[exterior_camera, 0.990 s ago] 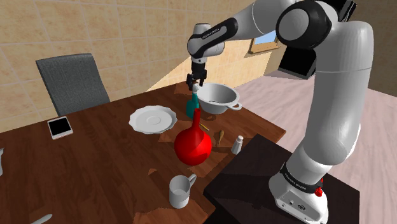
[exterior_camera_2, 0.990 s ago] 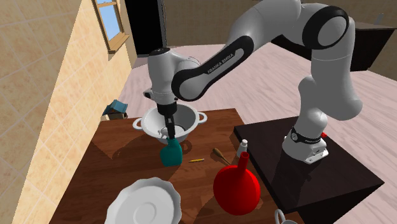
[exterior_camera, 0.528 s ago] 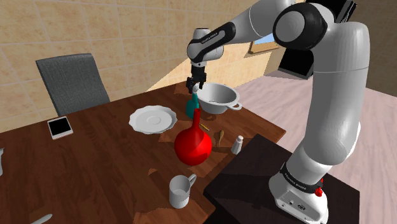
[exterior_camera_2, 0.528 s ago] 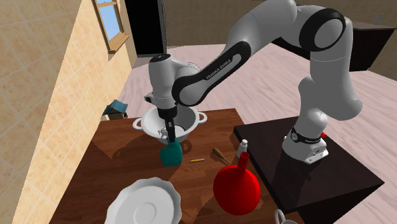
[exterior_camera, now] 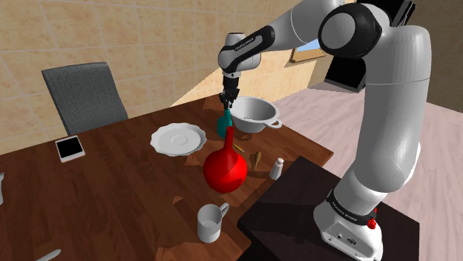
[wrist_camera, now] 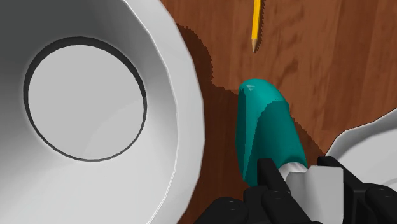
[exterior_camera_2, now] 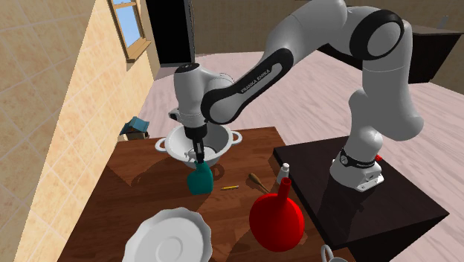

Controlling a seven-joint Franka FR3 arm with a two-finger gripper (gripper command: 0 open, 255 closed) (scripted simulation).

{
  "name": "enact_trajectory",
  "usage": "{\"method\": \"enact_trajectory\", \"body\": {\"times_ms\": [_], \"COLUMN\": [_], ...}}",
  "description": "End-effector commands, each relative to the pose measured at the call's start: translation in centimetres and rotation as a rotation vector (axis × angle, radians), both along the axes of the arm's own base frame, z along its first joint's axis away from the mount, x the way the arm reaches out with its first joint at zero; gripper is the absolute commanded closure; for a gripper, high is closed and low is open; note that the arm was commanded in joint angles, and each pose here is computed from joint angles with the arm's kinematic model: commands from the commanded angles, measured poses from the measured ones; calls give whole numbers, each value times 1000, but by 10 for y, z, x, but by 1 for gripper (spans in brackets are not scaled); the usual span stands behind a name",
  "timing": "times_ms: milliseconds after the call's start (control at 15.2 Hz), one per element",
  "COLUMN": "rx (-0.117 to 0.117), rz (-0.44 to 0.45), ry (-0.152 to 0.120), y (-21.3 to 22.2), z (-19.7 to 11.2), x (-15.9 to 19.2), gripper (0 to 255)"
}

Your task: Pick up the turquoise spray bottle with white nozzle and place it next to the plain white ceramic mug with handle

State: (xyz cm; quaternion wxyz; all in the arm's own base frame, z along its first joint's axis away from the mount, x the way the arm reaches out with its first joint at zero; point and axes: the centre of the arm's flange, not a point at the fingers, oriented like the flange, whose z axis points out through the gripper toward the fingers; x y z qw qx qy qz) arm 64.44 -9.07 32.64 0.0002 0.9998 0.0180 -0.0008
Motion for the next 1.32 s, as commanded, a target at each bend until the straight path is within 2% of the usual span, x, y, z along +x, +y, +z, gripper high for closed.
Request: {"method": "enact_trajectory", "body": {"times_ms": [0, 264, 1254], "rx": [0, 0, 0], "rz": [0, 0, 0], "ry": [0, 0, 0], "y": [0, 0, 0], "z": [0, 0, 79], "x": [0, 0, 0], "gripper": [255, 255, 255]}}
